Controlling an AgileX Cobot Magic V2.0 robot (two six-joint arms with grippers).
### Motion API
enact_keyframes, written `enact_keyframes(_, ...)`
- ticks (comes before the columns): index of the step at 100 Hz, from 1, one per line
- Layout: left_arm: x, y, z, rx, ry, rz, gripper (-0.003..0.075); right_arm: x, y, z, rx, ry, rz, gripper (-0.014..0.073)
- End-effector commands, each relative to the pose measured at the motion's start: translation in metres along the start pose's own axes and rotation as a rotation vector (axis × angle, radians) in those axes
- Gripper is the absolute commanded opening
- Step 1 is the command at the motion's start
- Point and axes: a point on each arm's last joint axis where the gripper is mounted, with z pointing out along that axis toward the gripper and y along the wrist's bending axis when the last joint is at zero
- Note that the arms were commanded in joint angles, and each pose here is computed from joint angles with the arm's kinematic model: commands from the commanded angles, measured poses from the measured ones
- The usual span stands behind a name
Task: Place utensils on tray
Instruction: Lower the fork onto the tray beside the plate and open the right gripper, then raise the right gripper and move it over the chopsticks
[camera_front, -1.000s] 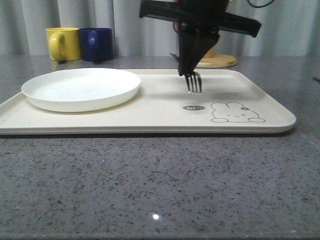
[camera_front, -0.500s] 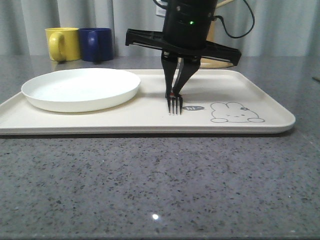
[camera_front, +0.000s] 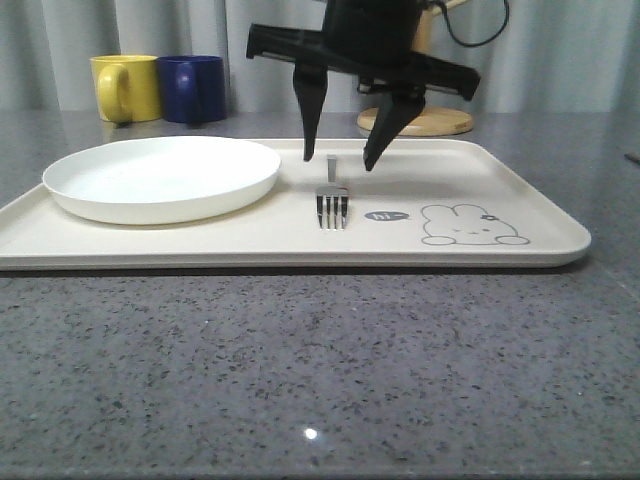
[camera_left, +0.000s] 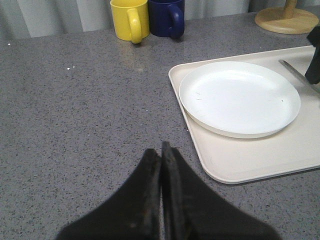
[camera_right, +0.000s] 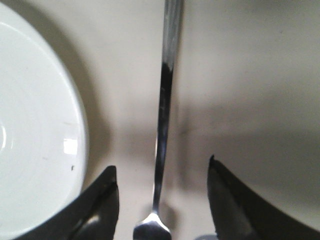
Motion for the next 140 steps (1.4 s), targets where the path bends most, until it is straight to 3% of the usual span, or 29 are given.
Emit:
enact_keyframes(1,-0.013,0.000,-0.002,0.003,-0.087,-0.012,-0.0019,-0.008,-0.005,-0.062,-0.026,-0.124,-0.085,0.0414)
enact_keyframes(38,-0.013,0.000,-0.002,0.003,-0.087,-0.012,-0.0019,-0.023,-0.095,-0.103,0.141,-0.009,-0.100,0.0414)
enact_keyframes(55,-0.013,0.000,-0.002,0.003,-0.087,-0.012,-0.0019,-0.031,-0.135,-0.114,0.184,-0.013,-0.049,0.0414)
enact_keyframes(88,-0.013,0.000,-0.002,0.003,-0.087,-0.012,-0.0019,-0.025,-0.202,-0.101,0.255,0.068,0.052,0.0414)
enact_keyframes(116,-0.013,0.000,-0.002,0.003,-0.087,-0.012,-0.0019,-0.016,-0.236,-0.085,0.280,0.102,0.102,0.0414)
enact_keyframes(140,-0.013,0.000,-0.002,0.003,-0.087,-0.012,-0.0019,-0.008,-0.248,-0.070,0.288,0.116,0.088,0.0414)
